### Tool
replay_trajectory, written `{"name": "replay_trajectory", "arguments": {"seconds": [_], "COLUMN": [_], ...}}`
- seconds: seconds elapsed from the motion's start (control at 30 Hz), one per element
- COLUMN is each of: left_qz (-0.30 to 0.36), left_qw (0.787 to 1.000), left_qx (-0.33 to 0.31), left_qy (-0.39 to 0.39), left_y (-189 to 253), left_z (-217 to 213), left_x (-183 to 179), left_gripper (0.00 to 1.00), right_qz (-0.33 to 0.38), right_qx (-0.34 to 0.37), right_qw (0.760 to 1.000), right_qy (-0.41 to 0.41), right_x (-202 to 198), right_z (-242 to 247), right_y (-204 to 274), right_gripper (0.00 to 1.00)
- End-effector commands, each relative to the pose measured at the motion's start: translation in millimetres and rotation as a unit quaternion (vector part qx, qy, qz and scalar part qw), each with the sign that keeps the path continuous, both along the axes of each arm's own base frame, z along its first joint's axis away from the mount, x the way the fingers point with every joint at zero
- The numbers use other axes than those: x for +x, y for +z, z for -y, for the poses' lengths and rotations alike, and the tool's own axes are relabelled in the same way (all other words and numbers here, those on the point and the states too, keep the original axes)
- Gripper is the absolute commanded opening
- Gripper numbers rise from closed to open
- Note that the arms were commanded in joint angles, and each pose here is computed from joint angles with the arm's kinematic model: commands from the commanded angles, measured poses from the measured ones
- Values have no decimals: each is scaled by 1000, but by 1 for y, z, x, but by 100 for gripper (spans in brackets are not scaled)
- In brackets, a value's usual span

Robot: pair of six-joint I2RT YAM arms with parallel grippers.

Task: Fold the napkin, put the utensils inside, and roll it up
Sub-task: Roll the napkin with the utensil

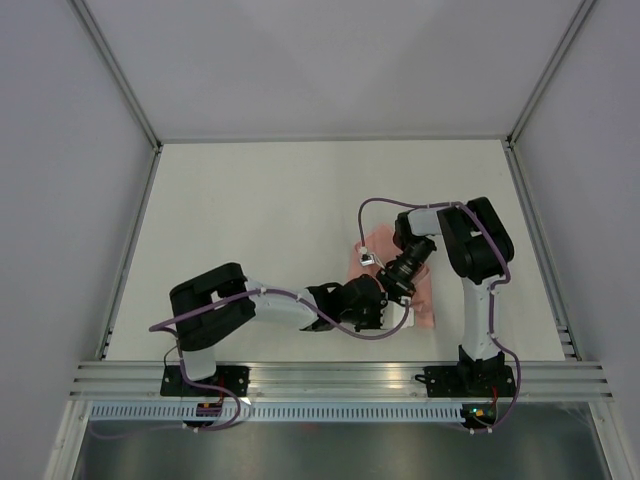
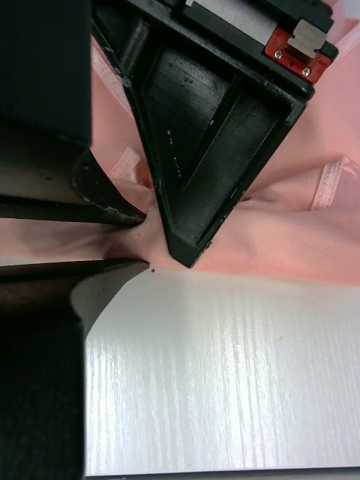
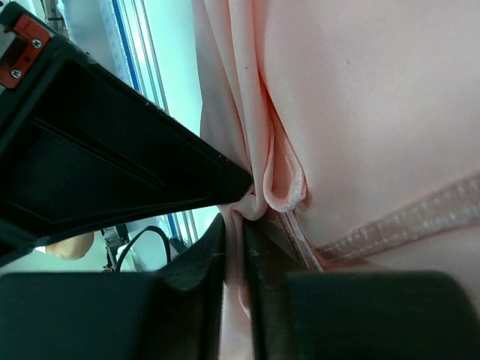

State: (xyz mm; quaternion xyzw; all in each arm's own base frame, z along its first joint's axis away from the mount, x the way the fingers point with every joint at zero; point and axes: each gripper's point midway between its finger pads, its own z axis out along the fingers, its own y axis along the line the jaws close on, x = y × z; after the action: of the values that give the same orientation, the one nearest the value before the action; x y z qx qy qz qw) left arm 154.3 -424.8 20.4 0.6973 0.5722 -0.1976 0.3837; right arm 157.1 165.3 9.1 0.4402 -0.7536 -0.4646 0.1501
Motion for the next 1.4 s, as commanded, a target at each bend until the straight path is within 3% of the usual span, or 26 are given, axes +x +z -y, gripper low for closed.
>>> {"name": "replay_trajectory", "arguments": {"seconds": [0.0, 0.17, 0.33, 0.57, 0.7, 0.93, 1.17, 1.23, 1.37], "left_qz": [-158, -226, -276, -371, -399, -465, -501, -507, -528], "left_qw": [984, 972, 959, 926, 912, 876, 854, 850, 835], "left_qx": [80, 72, 62, 62, 69, 83, 87, 88, 91], "left_qy": [-5, 2, 19, 41, 63, 97, 109, 114, 128], "left_y": [-44, -40, -38, -36, -39, -47, -52, -55, -59], "left_z": [-31, -31, -33, -38, -36, -33, -30, -31, -33], "left_x": [-36, -40, -34, -28, -15, -5, -1, 1, 2], "left_gripper": [2, 2, 2, 2, 2, 2, 2, 2, 2], "right_qz": [158, 213, 268, 332, 384, 459, 495, 484, 513], "right_qx": [22, 32, 45, 80, 95, 112, 104, 96, 84], "right_qw": [987, 977, 960, 925, 905, 876, 862, 870, 854], "right_qy": [33, -12, -75, -166, -154, -96, -39, -23, -7], "right_x": [49, 77, 110, 142, 127, 76, 42, 28, 28], "right_z": [-1, -6, -7, 21, 35, 42, 36, 29, 16], "right_y": [-29, -6, 27, 76, 103, 106, 77, 62, 45], "right_gripper": [27, 42, 45, 46, 47, 52, 57, 58, 60]}}
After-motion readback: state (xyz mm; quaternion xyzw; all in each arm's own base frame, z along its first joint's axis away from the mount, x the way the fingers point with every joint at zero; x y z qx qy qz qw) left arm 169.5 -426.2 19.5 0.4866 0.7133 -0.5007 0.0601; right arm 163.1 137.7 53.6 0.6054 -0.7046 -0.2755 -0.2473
